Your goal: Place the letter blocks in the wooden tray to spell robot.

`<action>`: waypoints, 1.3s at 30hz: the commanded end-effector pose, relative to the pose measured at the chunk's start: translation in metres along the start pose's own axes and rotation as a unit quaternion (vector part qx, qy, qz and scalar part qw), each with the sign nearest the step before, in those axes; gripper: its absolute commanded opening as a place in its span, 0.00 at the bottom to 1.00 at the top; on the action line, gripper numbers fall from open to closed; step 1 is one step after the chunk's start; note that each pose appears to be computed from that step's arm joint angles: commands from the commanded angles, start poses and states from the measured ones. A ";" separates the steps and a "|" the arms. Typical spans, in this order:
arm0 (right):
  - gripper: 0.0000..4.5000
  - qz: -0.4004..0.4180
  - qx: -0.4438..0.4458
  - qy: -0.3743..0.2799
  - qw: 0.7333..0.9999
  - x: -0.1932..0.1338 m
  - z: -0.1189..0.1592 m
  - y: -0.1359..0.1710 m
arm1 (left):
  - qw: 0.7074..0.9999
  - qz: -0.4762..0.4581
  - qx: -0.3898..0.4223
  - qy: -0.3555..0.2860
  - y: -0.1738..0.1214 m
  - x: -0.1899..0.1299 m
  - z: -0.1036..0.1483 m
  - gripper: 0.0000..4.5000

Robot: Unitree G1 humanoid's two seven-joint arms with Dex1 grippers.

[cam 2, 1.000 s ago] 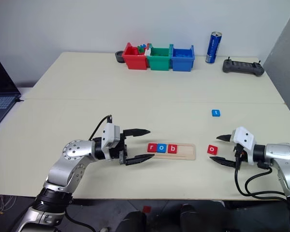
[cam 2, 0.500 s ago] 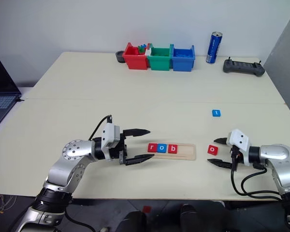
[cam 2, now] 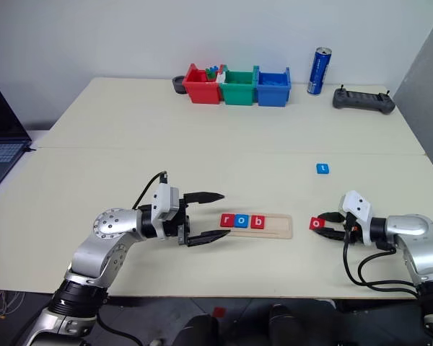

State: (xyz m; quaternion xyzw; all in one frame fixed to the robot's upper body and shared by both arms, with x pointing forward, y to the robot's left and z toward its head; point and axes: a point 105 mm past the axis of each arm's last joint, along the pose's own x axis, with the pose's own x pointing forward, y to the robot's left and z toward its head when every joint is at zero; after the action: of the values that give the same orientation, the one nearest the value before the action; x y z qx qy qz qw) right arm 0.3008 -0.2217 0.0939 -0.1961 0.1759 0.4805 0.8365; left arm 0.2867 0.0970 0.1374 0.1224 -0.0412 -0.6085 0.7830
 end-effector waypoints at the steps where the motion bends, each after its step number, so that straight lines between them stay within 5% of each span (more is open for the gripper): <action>1: 0.08 0.002 -0.013 -0.003 1.000 0.000 0.006 -0.002 | 1.000 -0.001 0.023 -0.008 0.002 0.000 0.011 1.00; 2: 0.01 0.003 -0.014 -0.004 1.000 0.000 0.007 -0.002 | 1.000 -0.001 0.023 -0.008 0.002 0.000 0.011 1.00; 10: 0.04 0.003 -0.036 -0.010 0.999 -0.005 0.017 -0.004 | 1.000 0.001 0.024 -0.007 0.002 -0.002 0.011 1.00; 14: 0.28 0.007 -0.046 -0.023 0.999 -0.013 0.031 -0.005 | 1.000 0.002 0.023 -0.006 0.001 -0.002 0.010 1.00; 23: 1.00 0.033 -0.060 -0.007 0.998 -0.012 0.026 0.009 | 1.000 0.002 0.022 -0.007 0.001 -0.002 0.010 1.00; 39: 1.00 0.022 -0.047 0.005 0.999 0.004 0.002 0.007 | 1.000 -0.002 0.024 -0.001 0.000 -0.005 0.011 1.00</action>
State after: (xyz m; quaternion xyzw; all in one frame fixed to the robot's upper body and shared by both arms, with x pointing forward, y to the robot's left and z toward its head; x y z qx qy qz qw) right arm 0.2931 -0.2136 0.0849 -0.2265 0.1760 0.5108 0.8105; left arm 0.2869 0.1004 0.1377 0.1290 -0.0364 -0.6061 0.7840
